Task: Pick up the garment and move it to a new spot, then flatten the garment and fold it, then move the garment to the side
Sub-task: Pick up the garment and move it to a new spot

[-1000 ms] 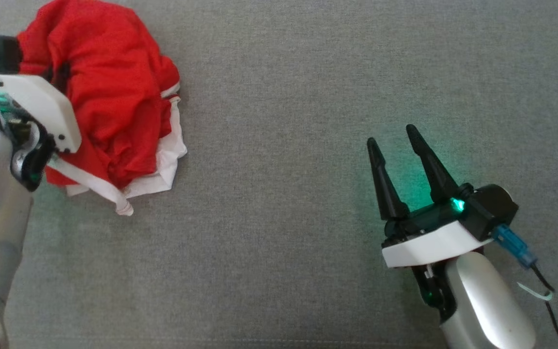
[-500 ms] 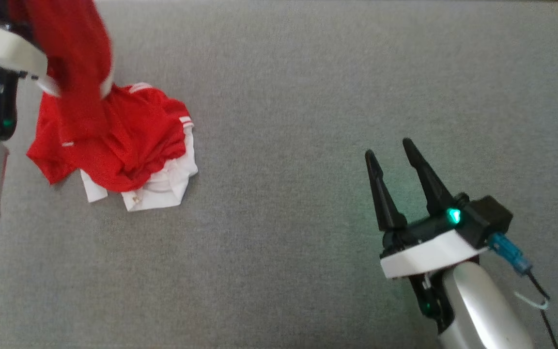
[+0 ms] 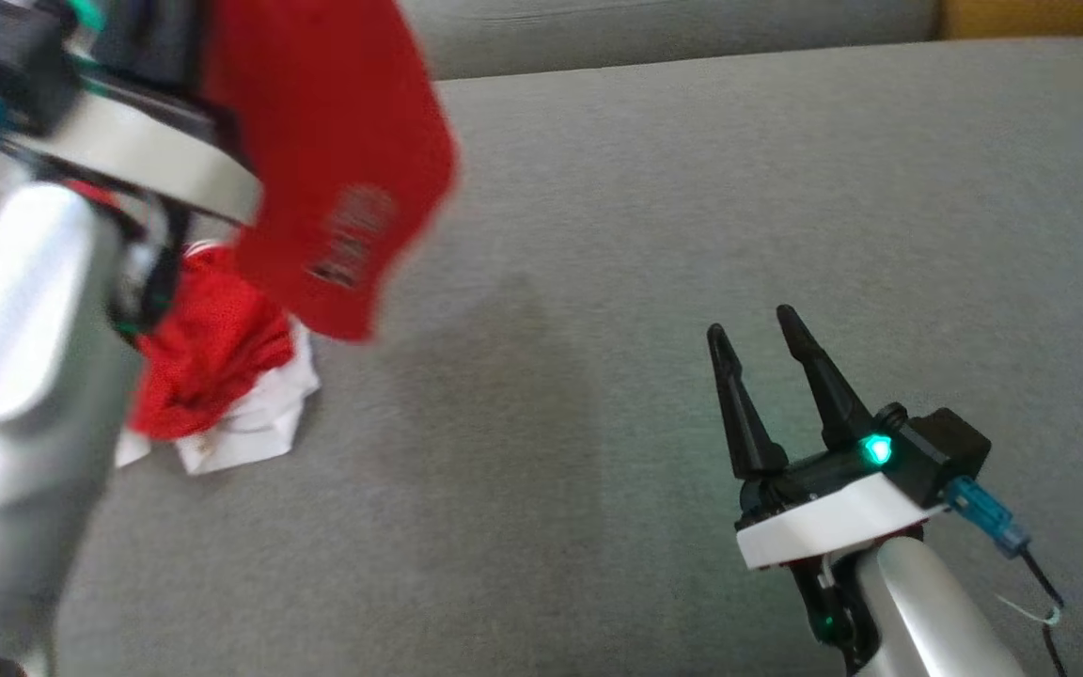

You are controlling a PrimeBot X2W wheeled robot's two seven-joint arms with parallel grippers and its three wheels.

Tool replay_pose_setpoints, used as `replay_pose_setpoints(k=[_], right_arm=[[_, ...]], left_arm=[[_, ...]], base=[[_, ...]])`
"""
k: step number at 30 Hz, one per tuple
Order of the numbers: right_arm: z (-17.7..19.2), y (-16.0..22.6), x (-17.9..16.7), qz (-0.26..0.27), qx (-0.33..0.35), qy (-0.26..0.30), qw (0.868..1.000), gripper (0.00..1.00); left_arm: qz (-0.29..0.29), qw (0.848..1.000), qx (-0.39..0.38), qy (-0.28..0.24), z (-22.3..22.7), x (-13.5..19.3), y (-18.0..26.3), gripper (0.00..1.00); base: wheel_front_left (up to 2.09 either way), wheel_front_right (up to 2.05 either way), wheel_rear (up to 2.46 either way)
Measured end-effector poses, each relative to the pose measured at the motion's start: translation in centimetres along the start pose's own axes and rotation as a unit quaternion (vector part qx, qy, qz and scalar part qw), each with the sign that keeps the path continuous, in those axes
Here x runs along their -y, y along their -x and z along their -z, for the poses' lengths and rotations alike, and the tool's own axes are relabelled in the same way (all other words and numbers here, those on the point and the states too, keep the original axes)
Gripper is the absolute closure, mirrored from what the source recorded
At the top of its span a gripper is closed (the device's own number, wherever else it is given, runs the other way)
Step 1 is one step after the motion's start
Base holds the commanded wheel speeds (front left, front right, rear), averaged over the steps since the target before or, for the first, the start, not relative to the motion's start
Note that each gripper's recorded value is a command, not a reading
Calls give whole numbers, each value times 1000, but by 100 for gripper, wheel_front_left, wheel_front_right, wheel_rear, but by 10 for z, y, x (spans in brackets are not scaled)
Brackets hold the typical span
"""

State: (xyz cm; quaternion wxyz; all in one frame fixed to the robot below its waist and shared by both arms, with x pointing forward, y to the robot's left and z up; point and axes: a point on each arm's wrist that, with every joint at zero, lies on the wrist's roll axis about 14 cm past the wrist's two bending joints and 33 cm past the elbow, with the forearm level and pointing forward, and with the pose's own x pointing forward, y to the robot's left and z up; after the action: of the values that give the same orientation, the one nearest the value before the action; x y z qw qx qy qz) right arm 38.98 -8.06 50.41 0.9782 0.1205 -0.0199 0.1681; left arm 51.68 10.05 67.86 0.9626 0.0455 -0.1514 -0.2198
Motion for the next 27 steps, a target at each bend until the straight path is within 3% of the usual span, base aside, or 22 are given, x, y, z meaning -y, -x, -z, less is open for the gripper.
replay_pose_setpoints(k=[6,9,18,19,20,24,27], right_arm=[[-13,16,22,39,16,4,999,0],[-17,21,30,54,22,3,998,0],[-26,44,60,113,31,-4,993,0],[-26,47,63,121,30,-4,992,0],[-25,51,68,130,29,-4,991,0],[-21,61,82,158,20,-3,987,0],[-19,63,88,169,15,-2,985,0]], left_arm=[[91,995,-6,50,11,89,-21,100],[118,991,-11,64,16,114,-28,100],[233,963,-59,119,61,234,-55,100],[243,960,-65,126,66,245,-57,62],[256,955,-71,130,72,257,-56,0],[311,934,-97,144,93,304,-46,0],[320,930,-102,151,102,314,-43,0]], base=[[0,0,0],[0,0,0],[0,0,0],[0,0,0],[0,0,0],[0,0,0],[0,0,0]])
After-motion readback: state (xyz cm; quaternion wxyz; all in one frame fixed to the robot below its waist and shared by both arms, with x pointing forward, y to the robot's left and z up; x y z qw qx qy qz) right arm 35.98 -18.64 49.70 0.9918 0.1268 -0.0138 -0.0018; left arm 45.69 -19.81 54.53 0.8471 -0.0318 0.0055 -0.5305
